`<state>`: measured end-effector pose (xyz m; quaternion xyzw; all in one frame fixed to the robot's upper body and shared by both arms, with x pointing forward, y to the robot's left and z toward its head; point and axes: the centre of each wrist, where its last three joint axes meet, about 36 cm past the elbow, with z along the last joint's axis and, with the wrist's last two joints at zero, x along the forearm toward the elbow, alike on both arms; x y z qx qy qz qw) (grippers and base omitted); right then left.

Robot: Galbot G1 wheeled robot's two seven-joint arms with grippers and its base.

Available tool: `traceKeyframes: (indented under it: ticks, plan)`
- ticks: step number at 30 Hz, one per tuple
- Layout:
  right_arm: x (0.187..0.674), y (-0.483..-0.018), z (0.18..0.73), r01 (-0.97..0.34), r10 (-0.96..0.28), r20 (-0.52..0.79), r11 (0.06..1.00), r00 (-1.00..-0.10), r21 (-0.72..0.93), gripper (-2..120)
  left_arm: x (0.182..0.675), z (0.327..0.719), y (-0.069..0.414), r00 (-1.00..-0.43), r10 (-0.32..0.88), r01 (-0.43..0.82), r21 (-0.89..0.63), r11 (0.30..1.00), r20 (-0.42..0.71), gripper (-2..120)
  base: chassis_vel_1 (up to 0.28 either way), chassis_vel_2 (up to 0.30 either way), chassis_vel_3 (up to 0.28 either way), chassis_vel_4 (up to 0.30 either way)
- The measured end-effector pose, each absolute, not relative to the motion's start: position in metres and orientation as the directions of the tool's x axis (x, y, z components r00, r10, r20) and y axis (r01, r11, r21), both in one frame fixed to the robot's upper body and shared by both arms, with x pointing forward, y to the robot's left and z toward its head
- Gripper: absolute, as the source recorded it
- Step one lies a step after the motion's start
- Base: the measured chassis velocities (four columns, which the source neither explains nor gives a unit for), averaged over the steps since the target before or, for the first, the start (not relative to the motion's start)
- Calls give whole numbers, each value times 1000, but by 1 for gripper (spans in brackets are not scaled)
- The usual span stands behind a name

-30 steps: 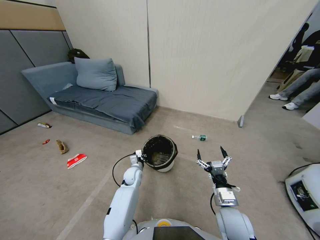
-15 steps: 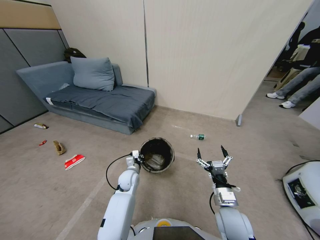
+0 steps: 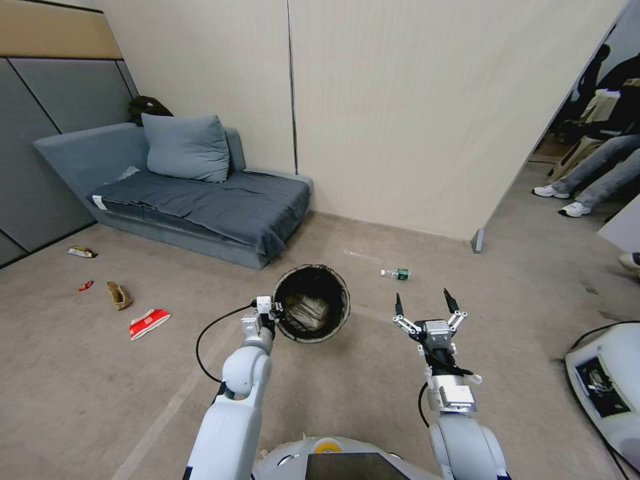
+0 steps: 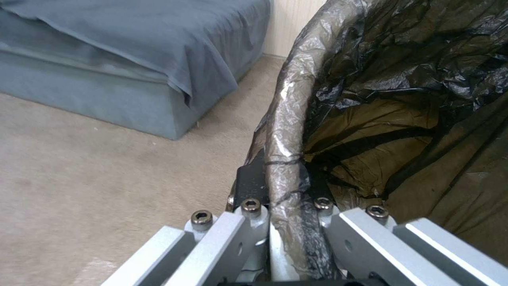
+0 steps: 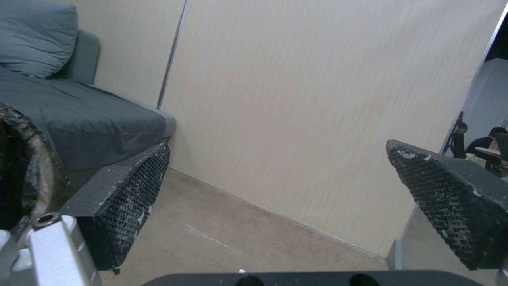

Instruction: Pick up the trash bin, then pick up the garbage from the floor and place it into the trash bin.

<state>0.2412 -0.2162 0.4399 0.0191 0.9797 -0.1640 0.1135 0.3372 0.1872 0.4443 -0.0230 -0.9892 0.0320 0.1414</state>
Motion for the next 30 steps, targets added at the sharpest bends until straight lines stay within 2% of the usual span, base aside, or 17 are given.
traceKeyframes:
  ticks: [8,14,30]
  plan:
    - [242,-217,438,49,-30,-239,946,-971,-320,100,298,470,188,-978,20,23,13,1000,208,1,0,0,0,0]
    - [242,-217,437,48,-32,-240,947,-970,-317,100,285,474,183,-985,4,9,30,999,170,1,0,0,0,0]
    - [244,-216,431,50,-20,-233,956,-972,-290,100,276,472,172,-986,-9,-6,16,1000,164,1,-5,3,5,-6]
